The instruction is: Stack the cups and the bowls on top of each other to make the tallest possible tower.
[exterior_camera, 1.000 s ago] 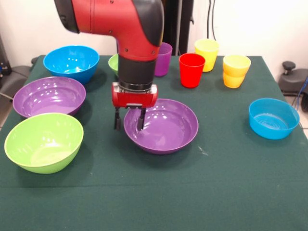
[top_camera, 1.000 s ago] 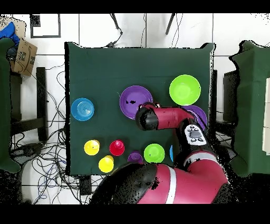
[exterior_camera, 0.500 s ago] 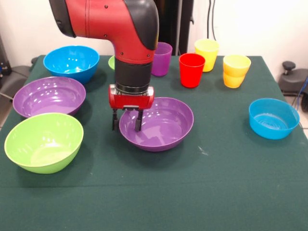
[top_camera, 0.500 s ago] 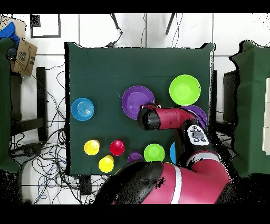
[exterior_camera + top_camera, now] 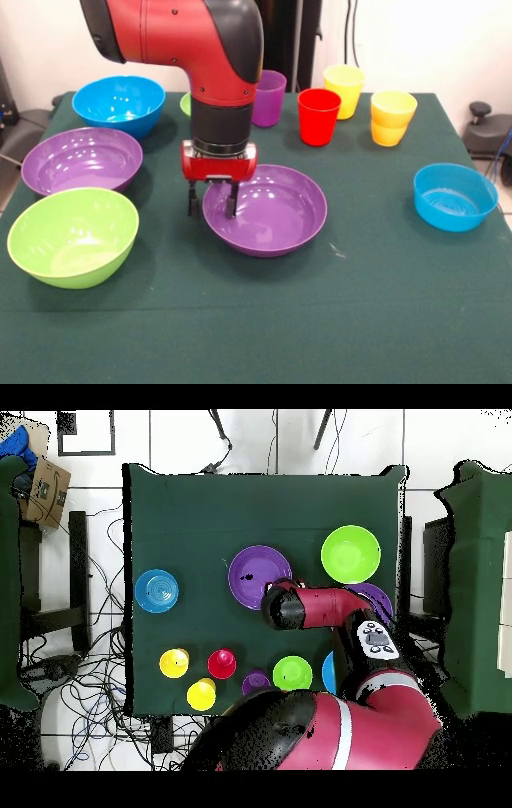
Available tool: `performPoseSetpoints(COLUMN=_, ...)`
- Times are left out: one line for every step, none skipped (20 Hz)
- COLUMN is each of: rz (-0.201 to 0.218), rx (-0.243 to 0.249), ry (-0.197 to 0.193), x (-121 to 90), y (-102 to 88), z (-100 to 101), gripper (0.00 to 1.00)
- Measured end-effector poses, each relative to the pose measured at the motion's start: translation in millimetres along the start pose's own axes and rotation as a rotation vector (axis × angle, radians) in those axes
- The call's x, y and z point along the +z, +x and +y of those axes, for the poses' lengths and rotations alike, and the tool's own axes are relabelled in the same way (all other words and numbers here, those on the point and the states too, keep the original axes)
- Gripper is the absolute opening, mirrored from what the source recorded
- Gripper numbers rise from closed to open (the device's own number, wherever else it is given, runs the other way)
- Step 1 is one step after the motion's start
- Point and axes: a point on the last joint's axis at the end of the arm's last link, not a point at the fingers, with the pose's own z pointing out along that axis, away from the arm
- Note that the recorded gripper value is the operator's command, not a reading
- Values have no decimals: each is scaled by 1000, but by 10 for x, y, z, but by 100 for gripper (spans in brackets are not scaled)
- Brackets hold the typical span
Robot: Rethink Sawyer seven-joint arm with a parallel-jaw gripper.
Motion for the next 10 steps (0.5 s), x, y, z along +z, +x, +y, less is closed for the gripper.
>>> performPoseSetpoints(rz=2, rx=2, ry=-3, x=-1, y=2, z=4, gripper=100)
performPoseSetpoints(rz=4, rx=4, ry=-6, x=-2, y=2, z=9, gripper=100)
performPoseSetpoints(rz=7, rx=7, ry=-13, x=-3, y=7, z=20, gripper=100)
performPoseSetpoints(rz=10, rx=10, ry=-17, x=-5, y=12, z=27, gripper=100)
performPoseSetpoints(rz=16, rx=13, ry=-24, x=-9, y=23, z=41, gripper=100)
performPoseSetpoints(rz=20, rx=15, ry=-28, x=-12, y=30, z=49, gripper=100)
performPoseSetpoints(rz=31, rx=16, ry=-35, x=-22, y=54, z=77, gripper=100)
performPoseSetpoints(rz=43, rx=17, ry=-43, x=-32, y=78, z=104, gripper=100)
performPoseSetpoints(rz=56, rx=15, ry=-49, x=-44, y=103, z=136, gripper=100)
performPoseSetpoints(rz=68, rx=13, ry=-54, x=-59, y=127, z=162, gripper=100)
